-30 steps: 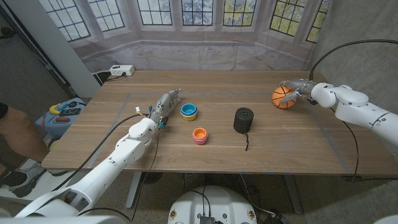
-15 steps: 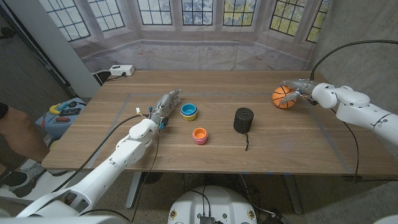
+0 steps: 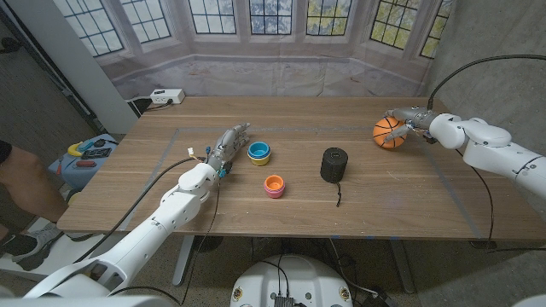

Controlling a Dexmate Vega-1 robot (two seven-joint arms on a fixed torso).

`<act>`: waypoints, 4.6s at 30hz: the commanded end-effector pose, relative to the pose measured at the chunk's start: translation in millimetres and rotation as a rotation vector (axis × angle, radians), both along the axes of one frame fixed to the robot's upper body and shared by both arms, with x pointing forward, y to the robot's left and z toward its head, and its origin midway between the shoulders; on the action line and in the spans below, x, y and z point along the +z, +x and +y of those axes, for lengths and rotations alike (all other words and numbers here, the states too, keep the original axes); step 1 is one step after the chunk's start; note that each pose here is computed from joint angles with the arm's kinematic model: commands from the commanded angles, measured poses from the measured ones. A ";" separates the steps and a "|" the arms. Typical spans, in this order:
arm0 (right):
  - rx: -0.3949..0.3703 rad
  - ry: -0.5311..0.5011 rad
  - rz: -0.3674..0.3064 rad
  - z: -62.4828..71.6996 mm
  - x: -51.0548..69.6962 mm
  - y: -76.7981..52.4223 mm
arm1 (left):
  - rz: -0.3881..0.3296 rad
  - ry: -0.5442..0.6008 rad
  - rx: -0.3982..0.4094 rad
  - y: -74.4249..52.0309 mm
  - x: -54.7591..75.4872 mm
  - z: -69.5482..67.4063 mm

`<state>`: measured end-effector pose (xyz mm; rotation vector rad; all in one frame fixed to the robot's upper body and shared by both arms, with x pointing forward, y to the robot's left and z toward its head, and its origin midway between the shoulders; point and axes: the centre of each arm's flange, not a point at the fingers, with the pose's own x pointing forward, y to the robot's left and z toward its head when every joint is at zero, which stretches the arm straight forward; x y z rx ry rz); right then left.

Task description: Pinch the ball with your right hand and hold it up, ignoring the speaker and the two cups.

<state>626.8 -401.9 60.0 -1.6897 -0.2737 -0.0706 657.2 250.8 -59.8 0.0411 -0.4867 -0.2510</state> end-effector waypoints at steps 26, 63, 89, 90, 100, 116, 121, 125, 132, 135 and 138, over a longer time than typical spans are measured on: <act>0.045 0.108 -0.055 3.8 19.8 -20.5 | -0.019 -0.008 -0.012 1.3 4.6 -2.8; 0.124 0.345 -0.081 7.6 32.7 -36.8 | -0.095 -0.015 0.006 -14.0 22.2 12.2; 0.378 0.688 -0.043 15.2 32.2 -54.2 | -0.090 -0.020 0.000 -18.3 15.4 8.1; 0.393 0.699 -0.040 15.4 32.2 -53.9 | -0.090 -0.020 0.000 -18.4 15.2 8.1; 0.500 0.815 -0.016 22.2 31.1 -50.3 | -0.086 -0.022 0.000 -18.2 13.2 7.3; 0.675 1.050 0.067 26.9 16.5 -40.3 | -0.082 -0.020 -0.007 -18.2 11.2 3.9; 0.703 1.089 0.081 30.7 11.3 -36.9 | -0.081 -0.024 -0.005 -19.9 9.2 3.4; 0.735 1.133 0.101 33.4 8.0 -33.7 | -0.080 -0.026 -0.004 -21.7 7.4 3.1; 0.751 1.135 0.113 40.5 5.8 -31.2 | -0.083 -0.034 -0.004 -24.4 5.0 2.7; 0.758 1.138 0.120 43.8 5.8 -30.1 | -0.083 -0.036 -0.003 -26.0 4.0 3.4; 0.763 1.140 0.126 47.9 6.1 -28.8 | -0.084 -0.037 -0.001 -27.3 3.1 4.7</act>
